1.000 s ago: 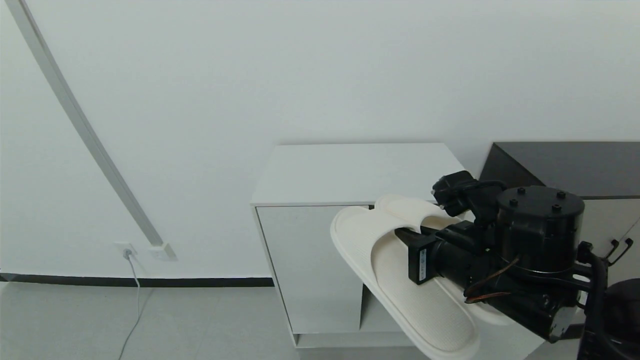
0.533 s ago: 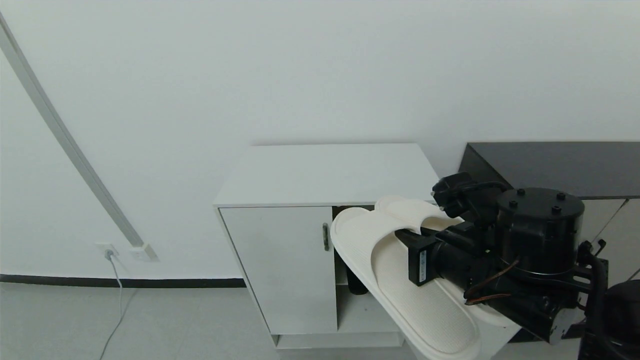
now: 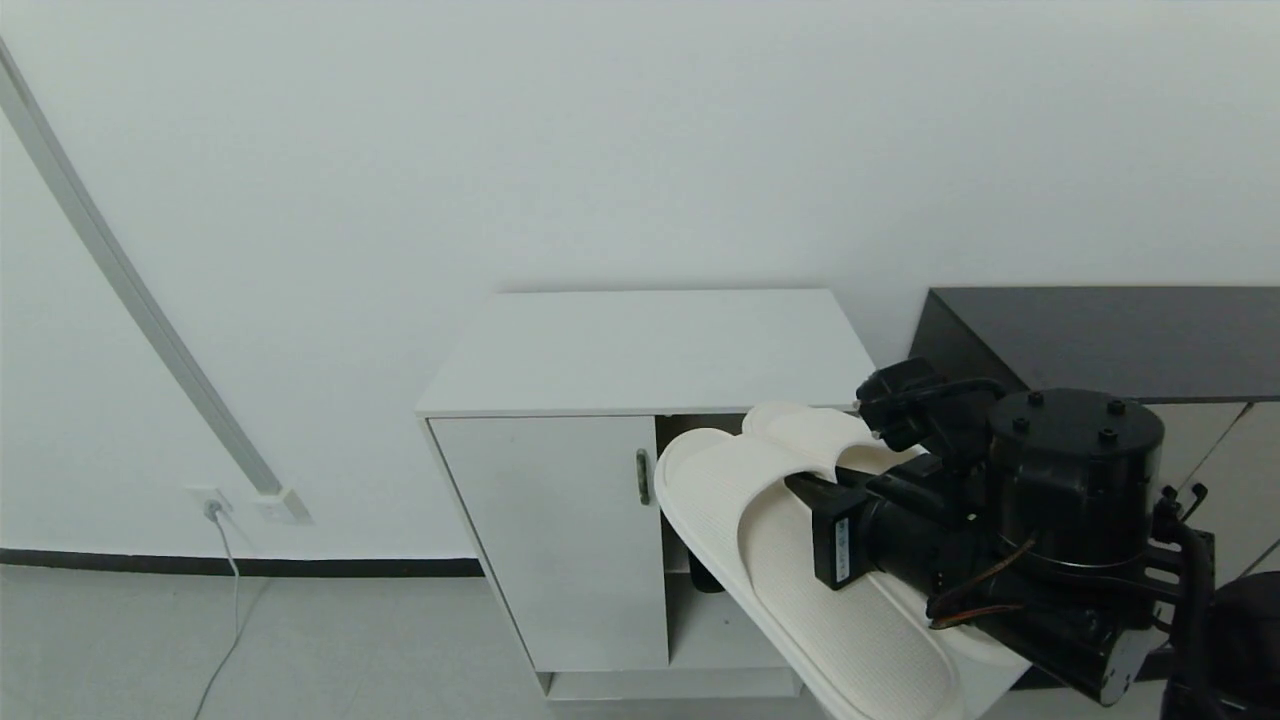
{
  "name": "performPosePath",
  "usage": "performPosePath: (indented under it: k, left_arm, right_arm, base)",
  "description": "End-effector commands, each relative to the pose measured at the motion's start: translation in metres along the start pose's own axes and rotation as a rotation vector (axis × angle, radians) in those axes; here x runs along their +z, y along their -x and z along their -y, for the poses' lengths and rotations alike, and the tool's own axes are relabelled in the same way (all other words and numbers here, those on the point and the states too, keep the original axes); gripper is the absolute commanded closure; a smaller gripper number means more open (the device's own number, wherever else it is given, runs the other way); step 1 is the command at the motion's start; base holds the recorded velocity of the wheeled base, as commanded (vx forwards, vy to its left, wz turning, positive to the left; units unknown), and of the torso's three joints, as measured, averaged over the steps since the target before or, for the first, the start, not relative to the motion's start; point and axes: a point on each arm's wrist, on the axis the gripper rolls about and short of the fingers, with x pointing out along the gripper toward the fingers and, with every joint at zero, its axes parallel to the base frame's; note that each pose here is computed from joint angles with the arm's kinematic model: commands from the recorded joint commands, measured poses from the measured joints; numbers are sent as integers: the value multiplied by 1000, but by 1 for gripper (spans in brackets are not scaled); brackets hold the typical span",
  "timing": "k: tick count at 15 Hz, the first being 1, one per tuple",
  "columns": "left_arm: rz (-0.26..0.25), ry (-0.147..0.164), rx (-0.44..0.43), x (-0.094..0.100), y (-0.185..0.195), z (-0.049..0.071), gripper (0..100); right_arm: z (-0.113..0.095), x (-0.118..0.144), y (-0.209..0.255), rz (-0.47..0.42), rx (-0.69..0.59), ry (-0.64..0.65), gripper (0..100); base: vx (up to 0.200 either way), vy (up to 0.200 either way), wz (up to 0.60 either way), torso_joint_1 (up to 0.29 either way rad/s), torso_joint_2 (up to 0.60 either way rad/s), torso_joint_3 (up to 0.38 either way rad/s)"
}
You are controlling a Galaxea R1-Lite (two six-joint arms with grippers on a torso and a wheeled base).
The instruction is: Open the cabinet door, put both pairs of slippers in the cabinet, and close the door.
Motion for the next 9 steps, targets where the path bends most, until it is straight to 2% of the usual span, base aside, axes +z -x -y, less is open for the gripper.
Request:
performPosePath:
  k: [1,9]
  left_arm:
    - [-1,1,0,0,0,0,100]
    - [-1,4,2,0,0,0,100]
  right_arm:
    - [1,-2,0,-1,-1,6,100]
    - [0,-11,-5,-7,-5,42,100]
  base:
    - [0,0,0,0,0,0]
    - [0,0,0,0,0,0]
